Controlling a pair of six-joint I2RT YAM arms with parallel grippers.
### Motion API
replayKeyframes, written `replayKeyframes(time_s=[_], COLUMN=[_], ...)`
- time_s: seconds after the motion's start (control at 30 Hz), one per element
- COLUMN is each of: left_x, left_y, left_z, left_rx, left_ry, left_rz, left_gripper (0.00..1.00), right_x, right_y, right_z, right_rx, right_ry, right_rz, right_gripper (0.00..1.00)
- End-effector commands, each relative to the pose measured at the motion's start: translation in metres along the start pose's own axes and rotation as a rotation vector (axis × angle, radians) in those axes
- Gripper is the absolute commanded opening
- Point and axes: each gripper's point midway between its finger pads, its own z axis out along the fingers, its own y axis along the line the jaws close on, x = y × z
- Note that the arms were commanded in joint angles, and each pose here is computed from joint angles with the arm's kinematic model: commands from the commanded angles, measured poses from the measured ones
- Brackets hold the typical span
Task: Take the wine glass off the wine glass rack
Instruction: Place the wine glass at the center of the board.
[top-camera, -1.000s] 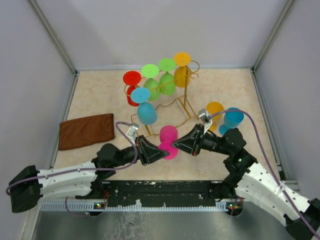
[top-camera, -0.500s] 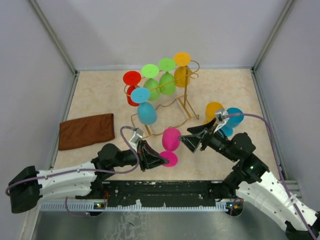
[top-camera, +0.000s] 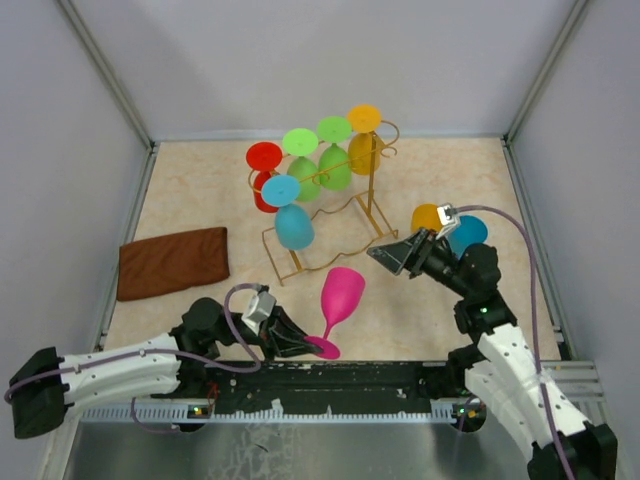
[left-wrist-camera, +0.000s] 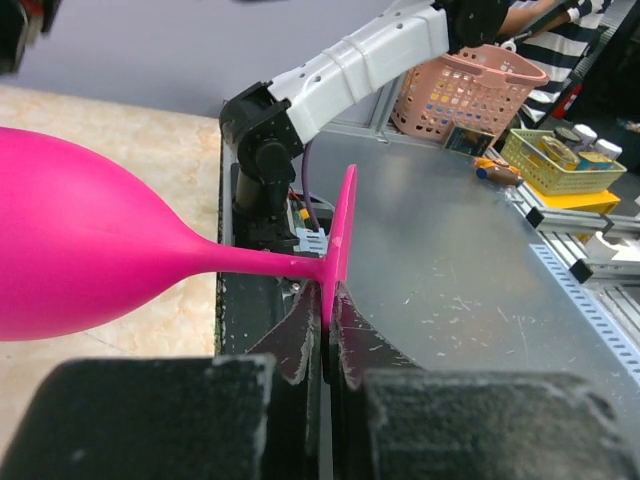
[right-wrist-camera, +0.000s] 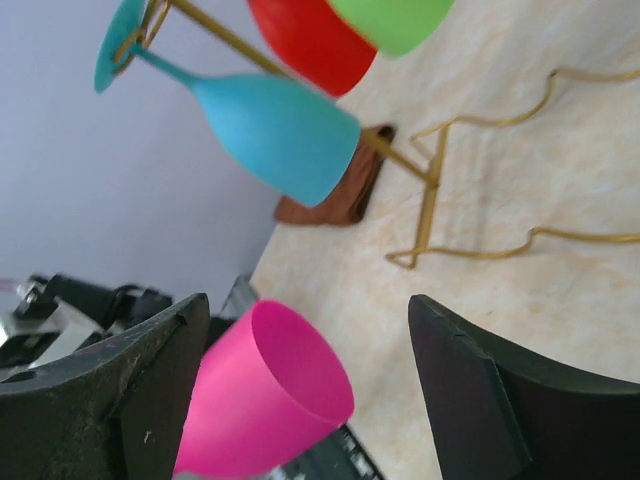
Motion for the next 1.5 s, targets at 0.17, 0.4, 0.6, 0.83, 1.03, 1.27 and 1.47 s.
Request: replayKeyframes(time_s=[0.17,0.4,0.6,0.83,1.03,1.27,1.47], left_x=[-0.005,-0.007,-0.012,-0.018,-0.024,-0.034,-0.037], left_y=[-0.019,-0.022,-0.029,-0.031,-0.024,-0.034,-0.035], left_z=[-0.006,-0.002,-0.003,-0.006,-0.011,-0.01,-0.01], left_rx=[0.11,0.138,0.173,0.162,0.096,0.131,0.132], left_ry=[-0.03,-0.023,-0.039,-0.052,-0.031,-0.045,-0.058], left_rz=[0.164,0.161,0.178,0.199,0.254,0.226,0.233], left_gripper=[0.0,0.0,0.0,0.0,0.0,0.0,0.0], right_x=[0.03,0.045,0.058,0.062,0.071,0.074,0.077], right_y=[0.066,0.089,0.099,0.098,0.129,0.148,0.148], right_z=[-0.023,-0.037,-0.042,-0.044,-0.075,-0.087,-0.089], right_rx=[-0.451,-0.582,-0.635,-0.62,-0.791,-0.874,-0.883], right_ry=[0.239,0.288,0.323,0.356,0.472,0.461,0.47], right_rz=[0.052,-0.016,-0.049,-0.034,-0.071,-0.131,-0.129], right_gripper=[0.77,0.73,0.65,0.58,0.55,0.42,0.44])
